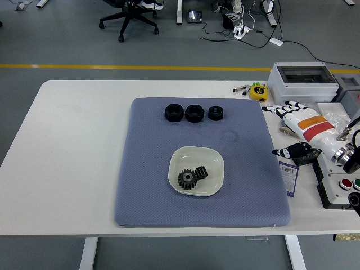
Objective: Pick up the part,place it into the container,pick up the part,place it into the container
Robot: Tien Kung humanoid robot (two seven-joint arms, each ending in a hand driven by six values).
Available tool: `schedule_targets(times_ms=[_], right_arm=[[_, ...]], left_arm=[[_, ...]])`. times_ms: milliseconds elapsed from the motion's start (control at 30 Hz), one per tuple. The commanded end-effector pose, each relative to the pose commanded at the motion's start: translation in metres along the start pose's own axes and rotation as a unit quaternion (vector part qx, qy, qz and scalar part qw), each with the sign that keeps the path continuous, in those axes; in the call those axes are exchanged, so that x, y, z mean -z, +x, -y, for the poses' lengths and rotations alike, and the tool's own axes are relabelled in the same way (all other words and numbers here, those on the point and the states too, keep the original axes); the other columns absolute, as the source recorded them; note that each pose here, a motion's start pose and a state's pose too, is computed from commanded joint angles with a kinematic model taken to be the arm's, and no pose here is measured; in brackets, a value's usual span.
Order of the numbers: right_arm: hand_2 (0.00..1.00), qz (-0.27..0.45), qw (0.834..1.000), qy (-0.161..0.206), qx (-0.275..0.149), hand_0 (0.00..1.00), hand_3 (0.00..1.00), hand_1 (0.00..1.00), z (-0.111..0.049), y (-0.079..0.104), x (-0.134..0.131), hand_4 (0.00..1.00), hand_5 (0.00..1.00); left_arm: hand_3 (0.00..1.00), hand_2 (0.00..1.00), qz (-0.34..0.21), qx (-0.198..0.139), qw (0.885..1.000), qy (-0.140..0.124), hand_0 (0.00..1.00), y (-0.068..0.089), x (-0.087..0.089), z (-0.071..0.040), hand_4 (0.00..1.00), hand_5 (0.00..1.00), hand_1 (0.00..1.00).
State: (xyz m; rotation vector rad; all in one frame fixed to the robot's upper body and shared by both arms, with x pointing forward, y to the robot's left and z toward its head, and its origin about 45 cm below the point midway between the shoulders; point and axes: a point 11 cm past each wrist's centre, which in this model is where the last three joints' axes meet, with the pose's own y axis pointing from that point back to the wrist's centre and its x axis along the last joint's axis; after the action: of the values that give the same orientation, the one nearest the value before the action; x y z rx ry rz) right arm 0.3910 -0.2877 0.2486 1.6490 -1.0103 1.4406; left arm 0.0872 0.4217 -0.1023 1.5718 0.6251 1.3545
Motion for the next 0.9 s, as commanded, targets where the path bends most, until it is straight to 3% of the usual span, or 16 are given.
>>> schedule_targets(times_ms=[100, 733, 900], right_arm=[[0.926, -0.005, 1.000, 0.004, 0.006, 0.978, 0.963, 0.903, 0.000, 0.001, 0.000, 0.974, 0.062], [0.942, -0.023, 0.999, 0.025, 0.042, 0.987, 0.982, 0.911, 0.006, 0.010, 0.003, 0.995, 0.073], [0.942, -0.009, 0.999, 0.016, 0.042, 0.987, 0.982, 0.911, 0.007, 0.010, 0.001, 0.995, 0.073]], left_arm=[[0.553, 0.639, 0.002, 0.000, 1.000, 0.001, 0.679, 0.001, 0.001, 0.000, 0.616, 0.579, 0.654], [0.554, 0.638, -0.019, 0.002, 1.000, -0.001, 0.680, -0.004, 0.001, 0.000, 0.616, 0.578, 0.654], [0.554, 0.638, -0.028, 0.002, 1.000, -0.004, 0.680, -0.005, -0.001, -0.001, 0.616, 0.578, 0.654]])
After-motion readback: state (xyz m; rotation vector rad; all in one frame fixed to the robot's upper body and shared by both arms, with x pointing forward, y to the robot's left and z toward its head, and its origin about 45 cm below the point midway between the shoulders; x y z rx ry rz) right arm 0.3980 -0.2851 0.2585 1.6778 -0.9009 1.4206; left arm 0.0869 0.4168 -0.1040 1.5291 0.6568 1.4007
